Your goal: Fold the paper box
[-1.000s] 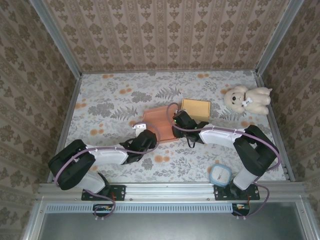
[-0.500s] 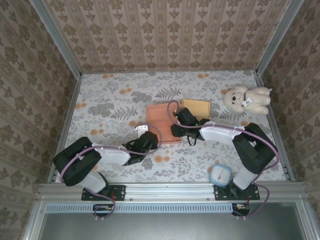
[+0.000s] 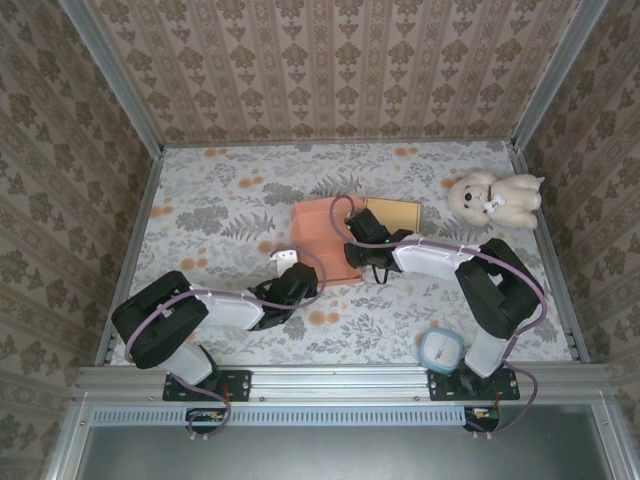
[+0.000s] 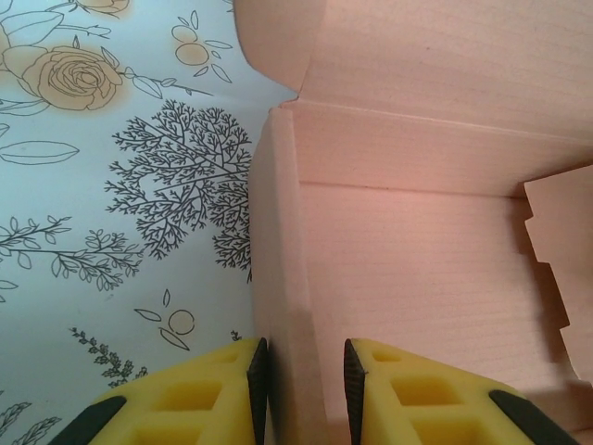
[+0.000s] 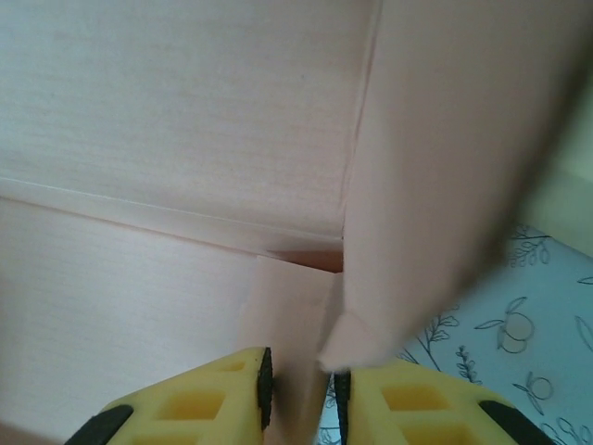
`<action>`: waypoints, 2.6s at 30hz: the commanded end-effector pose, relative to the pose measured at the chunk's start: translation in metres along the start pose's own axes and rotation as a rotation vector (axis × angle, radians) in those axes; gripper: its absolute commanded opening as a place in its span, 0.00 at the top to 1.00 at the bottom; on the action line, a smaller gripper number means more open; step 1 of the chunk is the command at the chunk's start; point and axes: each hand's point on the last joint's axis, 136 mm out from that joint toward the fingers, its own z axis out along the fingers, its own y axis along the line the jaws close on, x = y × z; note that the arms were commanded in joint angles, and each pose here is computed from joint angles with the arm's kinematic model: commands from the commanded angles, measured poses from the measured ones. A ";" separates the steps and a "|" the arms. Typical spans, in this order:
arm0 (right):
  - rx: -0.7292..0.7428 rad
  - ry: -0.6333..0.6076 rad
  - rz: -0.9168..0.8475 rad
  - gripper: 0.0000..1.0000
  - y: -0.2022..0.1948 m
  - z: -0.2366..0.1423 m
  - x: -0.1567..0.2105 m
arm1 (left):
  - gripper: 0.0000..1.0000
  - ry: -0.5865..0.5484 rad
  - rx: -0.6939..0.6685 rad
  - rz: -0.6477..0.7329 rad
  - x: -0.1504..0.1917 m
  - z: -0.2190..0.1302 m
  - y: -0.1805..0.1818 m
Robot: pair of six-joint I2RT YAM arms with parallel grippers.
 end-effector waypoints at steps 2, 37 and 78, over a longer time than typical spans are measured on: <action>0.189 0.152 -0.130 0.79 -0.017 0.011 0.040 | 0.70 0.037 -0.010 0.013 0.011 0.002 0.000; 0.717 0.310 -0.488 0.82 -0.044 0.034 0.069 | 0.70 0.021 -0.035 -0.018 0.014 0.003 0.003; 0.353 0.051 -0.211 0.60 -0.015 -0.016 0.037 | 0.70 0.016 -0.044 -0.027 0.011 0.002 0.006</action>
